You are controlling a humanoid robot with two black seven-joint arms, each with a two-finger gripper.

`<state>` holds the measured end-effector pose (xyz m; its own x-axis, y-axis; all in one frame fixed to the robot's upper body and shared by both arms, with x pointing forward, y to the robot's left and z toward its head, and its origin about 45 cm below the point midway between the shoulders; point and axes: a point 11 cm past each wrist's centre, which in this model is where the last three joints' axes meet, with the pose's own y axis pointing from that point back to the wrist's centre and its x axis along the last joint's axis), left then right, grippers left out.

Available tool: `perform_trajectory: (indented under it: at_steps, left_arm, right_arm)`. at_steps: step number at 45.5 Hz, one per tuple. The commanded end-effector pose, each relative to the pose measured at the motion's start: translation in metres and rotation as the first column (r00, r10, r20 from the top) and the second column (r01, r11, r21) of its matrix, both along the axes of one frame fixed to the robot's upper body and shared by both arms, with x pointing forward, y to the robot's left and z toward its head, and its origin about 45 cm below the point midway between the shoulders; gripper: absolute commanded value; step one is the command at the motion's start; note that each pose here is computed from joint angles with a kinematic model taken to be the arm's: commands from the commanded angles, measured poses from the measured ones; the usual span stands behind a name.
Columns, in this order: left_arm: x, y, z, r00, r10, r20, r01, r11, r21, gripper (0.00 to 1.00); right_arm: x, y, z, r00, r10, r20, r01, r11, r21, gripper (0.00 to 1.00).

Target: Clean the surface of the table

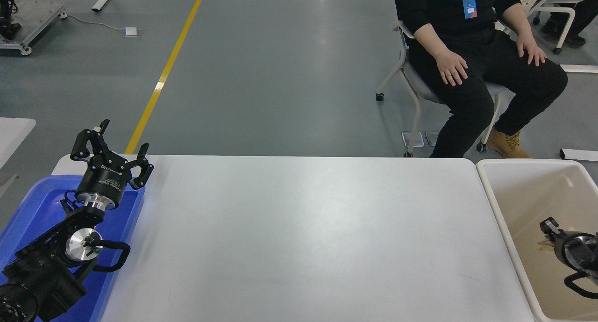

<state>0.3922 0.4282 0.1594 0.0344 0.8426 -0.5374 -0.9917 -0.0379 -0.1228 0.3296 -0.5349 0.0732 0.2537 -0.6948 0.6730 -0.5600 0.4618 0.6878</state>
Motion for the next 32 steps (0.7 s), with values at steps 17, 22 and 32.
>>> perform_trajectory:
  at_steps: [17, 22, 32]
  left_arm:
    - [0.0, 0.0, 0.0, 1.0, 0.0, 0.0, 0.0, 1.0, -0.001, 1.0]
    - [0.0, 0.0, 0.0, 1.0, 0.0, 0.0, 0.0, 1.0, 0.001, 1.0]
    - [0.0, 0.0, 0.0, 1.0, 0.0, 0.0, 0.0, 1.0, -0.001, 1.0]
  right_arm:
    - [0.01, -0.009, 0.017, 0.99, -0.054, 0.132, 0.069, 0.992, -0.11, 0.97]
    - [0.014, -0.005, 0.017, 0.99, -0.051, 0.131, 0.062, 0.994, -0.087, 0.99]
    - [0.035, -0.005, 0.04, 0.964, -0.121, 0.238, 0.126, 0.992, -0.006, 0.99]
